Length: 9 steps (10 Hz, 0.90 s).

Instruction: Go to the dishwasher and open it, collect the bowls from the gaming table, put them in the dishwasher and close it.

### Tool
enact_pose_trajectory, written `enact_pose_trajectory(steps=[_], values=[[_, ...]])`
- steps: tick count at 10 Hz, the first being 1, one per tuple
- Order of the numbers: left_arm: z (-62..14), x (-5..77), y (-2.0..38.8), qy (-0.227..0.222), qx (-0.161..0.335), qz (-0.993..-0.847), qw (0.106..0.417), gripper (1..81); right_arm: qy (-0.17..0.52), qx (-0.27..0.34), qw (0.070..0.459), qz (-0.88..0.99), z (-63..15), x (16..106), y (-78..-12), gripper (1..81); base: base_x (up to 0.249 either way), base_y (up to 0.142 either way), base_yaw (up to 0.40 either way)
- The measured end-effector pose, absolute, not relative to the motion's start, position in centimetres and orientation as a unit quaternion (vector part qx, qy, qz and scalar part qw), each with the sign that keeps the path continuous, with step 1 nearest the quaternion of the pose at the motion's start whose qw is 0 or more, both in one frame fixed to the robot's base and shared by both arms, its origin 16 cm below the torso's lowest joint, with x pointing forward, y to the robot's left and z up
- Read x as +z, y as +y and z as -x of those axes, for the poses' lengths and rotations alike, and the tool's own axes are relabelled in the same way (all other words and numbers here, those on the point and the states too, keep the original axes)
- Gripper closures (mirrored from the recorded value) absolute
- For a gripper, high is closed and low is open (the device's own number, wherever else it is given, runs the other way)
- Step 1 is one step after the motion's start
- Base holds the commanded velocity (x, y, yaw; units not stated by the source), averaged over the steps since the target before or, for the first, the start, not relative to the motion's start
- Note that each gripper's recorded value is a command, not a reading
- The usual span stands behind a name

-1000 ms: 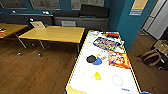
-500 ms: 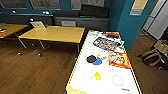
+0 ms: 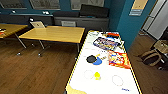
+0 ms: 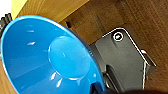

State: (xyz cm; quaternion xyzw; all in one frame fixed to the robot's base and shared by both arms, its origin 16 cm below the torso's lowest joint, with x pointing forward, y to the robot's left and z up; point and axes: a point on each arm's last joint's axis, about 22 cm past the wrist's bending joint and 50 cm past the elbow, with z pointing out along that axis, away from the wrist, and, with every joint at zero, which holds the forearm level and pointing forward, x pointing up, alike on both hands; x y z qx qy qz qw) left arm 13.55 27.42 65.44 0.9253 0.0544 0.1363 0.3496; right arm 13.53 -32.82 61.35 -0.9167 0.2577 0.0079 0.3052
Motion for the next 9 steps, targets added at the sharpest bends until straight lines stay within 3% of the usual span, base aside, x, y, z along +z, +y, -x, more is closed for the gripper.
enact_pose_trajectory(steps=[2, 4, 7, 9], values=[[-16.6, 67.6, 27.1, 0.052, 0.158, -0.917, 0.363, 1.0, 0.262, -0.013, 0.286, 0.922, -13.4, 62.4, -36.3, 81.1, 0.0, 0.0, 0.0], [-18.5, 69.6, 27.4, 0.051, 0.168, -0.912, 0.371, 1.0, 0.271, 0.002, 0.264, 0.926, -9.6, 62.8, -38.5, 81.1, 0.0, 0.0, 0.0], [-23.5, 72.7, 27.1, 0.048, 0.177, -0.903, 0.387, 1.0, 0.269, 0.01, 0.304, 0.914, -7.9, 61.3, -32.8, 81.1, 0.0, 0.0, 0.0], [-26.3, 74.0, 26.7, 0.044, 0.169, -0.901, 0.397, 1.0, 0.267, 0.03, 0.302, 0.915, -4.0, 60.1, -31.6, 81.1, 0.0, 0.0, 0.0]])
